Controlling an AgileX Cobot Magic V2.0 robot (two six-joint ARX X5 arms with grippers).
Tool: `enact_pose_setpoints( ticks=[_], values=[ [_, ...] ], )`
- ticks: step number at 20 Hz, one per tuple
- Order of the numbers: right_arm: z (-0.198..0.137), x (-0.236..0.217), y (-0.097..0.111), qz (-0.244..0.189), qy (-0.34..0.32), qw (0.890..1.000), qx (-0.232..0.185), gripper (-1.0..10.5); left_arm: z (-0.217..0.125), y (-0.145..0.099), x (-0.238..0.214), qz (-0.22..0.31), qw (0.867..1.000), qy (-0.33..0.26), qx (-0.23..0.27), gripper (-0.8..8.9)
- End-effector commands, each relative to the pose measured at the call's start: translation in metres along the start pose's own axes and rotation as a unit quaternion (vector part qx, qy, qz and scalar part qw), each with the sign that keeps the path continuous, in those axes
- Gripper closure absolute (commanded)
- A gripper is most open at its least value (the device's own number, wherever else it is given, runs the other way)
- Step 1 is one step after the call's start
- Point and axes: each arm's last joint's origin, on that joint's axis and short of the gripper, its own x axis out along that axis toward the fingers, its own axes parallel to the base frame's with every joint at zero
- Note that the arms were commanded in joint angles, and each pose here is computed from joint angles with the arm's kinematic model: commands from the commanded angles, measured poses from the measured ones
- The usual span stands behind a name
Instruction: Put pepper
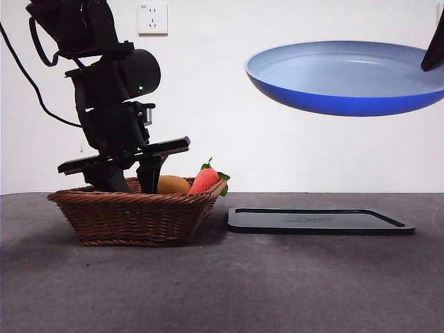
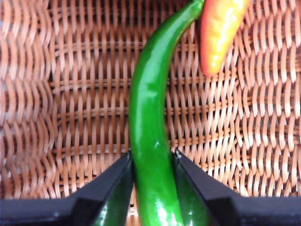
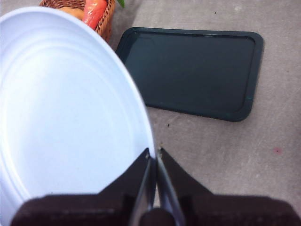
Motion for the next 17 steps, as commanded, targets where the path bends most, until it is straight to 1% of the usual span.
enact_pose_setpoints(
  ticks=[1, 4, 8, 11, 13, 17],
  values=[
    [0.006, -0.003, 0.001, 0.003, -0.011, 1.000, -0.005, 9.4, 0.002, -0.004, 0.000, 0.000, 1.000, 0.002, -0.003, 7.03],
    [0.006, -0.003, 0.001, 0.003, -0.011, 1.000, -0.005, 9.4, 0.004, -0.005, -0.011, -0.004, 1.000, -0.007, -0.003, 7.03],
    [0.006, -0.002, 0.001, 0.003, -0.011, 1.000, -0.005, 9.4, 0.008, -0.008, -0.038, -0.022, 0.999, -0.039, -0.001, 7.03],
    [0.006, 0.001, 0.000, 0.003, -0.006, 1.000, -0.001, 9.4, 0.007, -0.015, -0.062, -0.081, 0.996, -0.048, 0.007, 7.03],
    [0.006, 0.010, -0.004, 0.003, 0.010, 1.000, 0.010, 9.4, 0.005, -0.021, -0.080, -0.128, 0.990, -0.053, 0.019, 7.03],
    [0.005, 0.047, -0.016, 0.004, 0.071, 0.996, 0.058, 9.4, -0.008, -0.045, -0.113, -0.195, 0.977, -0.064, 0.064, 7.03]
  ],
)
